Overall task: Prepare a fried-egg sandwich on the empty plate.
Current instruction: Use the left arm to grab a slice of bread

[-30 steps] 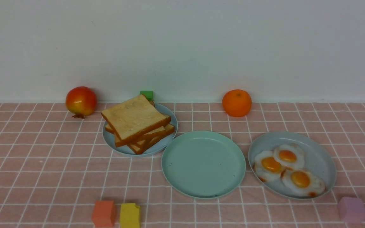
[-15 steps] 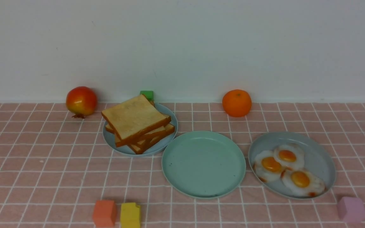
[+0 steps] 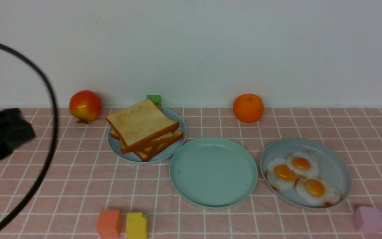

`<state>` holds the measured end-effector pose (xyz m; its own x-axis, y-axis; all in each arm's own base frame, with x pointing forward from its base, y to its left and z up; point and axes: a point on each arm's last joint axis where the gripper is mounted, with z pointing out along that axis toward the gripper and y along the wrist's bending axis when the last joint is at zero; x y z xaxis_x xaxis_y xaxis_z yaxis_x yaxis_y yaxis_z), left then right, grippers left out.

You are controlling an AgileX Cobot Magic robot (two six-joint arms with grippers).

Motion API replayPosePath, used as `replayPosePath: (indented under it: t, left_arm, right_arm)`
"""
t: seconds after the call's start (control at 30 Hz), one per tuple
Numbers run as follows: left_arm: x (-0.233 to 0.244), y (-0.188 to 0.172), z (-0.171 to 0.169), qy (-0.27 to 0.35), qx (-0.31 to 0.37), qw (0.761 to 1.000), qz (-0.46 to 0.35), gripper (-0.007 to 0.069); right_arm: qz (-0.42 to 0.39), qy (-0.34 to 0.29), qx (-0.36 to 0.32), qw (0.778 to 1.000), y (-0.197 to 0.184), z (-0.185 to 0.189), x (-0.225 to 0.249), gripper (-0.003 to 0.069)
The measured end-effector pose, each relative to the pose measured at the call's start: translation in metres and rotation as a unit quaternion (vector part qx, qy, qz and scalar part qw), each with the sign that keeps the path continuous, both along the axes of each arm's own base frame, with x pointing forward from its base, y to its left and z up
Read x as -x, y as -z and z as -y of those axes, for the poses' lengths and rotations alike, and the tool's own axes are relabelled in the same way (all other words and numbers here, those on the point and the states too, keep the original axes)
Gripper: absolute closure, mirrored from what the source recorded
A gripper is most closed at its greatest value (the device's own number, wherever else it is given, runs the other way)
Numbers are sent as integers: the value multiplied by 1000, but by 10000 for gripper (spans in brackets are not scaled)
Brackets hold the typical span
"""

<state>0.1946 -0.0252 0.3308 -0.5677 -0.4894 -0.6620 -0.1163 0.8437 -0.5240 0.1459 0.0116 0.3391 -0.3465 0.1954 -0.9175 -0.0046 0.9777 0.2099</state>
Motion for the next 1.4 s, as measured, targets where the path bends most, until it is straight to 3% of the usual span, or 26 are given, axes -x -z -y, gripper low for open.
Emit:
replayPosePath:
  t: [0.23,0.4,0.63,0.9,1.23,1.4]
  left_arm:
    - [-62,5,7,27,4,993,-115,385]
    - [-128,15,1,47,9,981,-186,385]
    - [-195,40,-8,90,39,975,-198,344]
    - [-242,92,-11,87,41,976,-194,172]
    - [-268,143,-7,61,113,974,-185,167]
    - [-273,150,-5,58,133,974,-176,173]
  right_arm:
    - [-158,-6,-35,987,17,-7,-24,419]
    - [-245,-70,-73,964,31,-22,-33,419]
    - [-227,-144,-89,959,27,-35,-34,419]
    - [-219,-158,-97,958,25,-37,-34,419]
    - [-217,-159,-100,958,24,-38,-34,419]
    - [-220,-161,-100,957,24,-38,-33,419]
